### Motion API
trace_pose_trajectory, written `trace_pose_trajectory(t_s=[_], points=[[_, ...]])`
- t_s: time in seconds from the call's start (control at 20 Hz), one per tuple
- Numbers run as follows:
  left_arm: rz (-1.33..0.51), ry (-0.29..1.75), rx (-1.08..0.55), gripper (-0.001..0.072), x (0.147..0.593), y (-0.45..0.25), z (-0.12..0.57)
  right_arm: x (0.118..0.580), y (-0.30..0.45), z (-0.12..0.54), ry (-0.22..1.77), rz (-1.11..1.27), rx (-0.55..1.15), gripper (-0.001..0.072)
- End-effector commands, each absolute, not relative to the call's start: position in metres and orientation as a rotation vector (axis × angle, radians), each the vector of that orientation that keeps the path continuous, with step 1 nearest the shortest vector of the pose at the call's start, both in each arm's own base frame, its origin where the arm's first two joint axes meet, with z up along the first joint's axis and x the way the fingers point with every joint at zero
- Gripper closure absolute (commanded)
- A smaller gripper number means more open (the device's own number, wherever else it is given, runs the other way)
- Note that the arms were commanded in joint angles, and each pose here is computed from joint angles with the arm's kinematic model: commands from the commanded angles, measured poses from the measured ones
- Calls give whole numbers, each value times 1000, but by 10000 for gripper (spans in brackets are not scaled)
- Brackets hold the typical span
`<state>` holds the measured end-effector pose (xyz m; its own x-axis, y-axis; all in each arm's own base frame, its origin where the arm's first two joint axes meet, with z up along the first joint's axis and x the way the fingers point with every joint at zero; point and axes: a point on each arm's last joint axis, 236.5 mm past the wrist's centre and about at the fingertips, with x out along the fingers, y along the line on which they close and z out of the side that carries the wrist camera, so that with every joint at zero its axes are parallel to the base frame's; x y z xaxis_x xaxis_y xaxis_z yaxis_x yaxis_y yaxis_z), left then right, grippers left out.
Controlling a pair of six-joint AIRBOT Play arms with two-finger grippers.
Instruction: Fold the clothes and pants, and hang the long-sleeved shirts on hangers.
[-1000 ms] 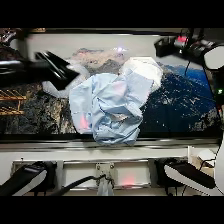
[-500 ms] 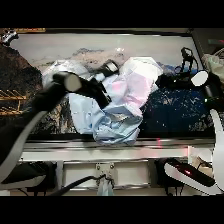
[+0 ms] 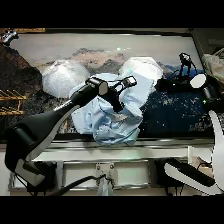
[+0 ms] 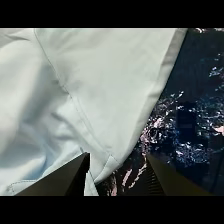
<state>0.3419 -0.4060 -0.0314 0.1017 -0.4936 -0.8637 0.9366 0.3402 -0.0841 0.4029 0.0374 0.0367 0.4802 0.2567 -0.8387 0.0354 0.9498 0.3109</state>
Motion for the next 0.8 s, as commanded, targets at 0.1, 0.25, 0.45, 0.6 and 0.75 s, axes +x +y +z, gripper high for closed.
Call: trace_pose_trajectory(t_s=[0.1, 0.25, 0.45, 0.6, 0.75], points=[[-1181, 1065, 424, 152, 331, -426, -70, 402, 37, 41, 1054, 140, 297, 291], [-1186, 1089, 356, 695, 332, -425, -65, 402, 33, 47, 1034, 131, 276, 291], [-984, 916, 362, 698, 417, -349, 9, 392, 34, 42, 1082, 138, 266, 292], [-724, 699, 203, 698, 483, -258, 117, 368, 71, 29, 1175, 231, 343, 292], [-599, 517, 216, 698, 487, -201, 204, 340, 140, 19, 1222, 394, 435, 292]])
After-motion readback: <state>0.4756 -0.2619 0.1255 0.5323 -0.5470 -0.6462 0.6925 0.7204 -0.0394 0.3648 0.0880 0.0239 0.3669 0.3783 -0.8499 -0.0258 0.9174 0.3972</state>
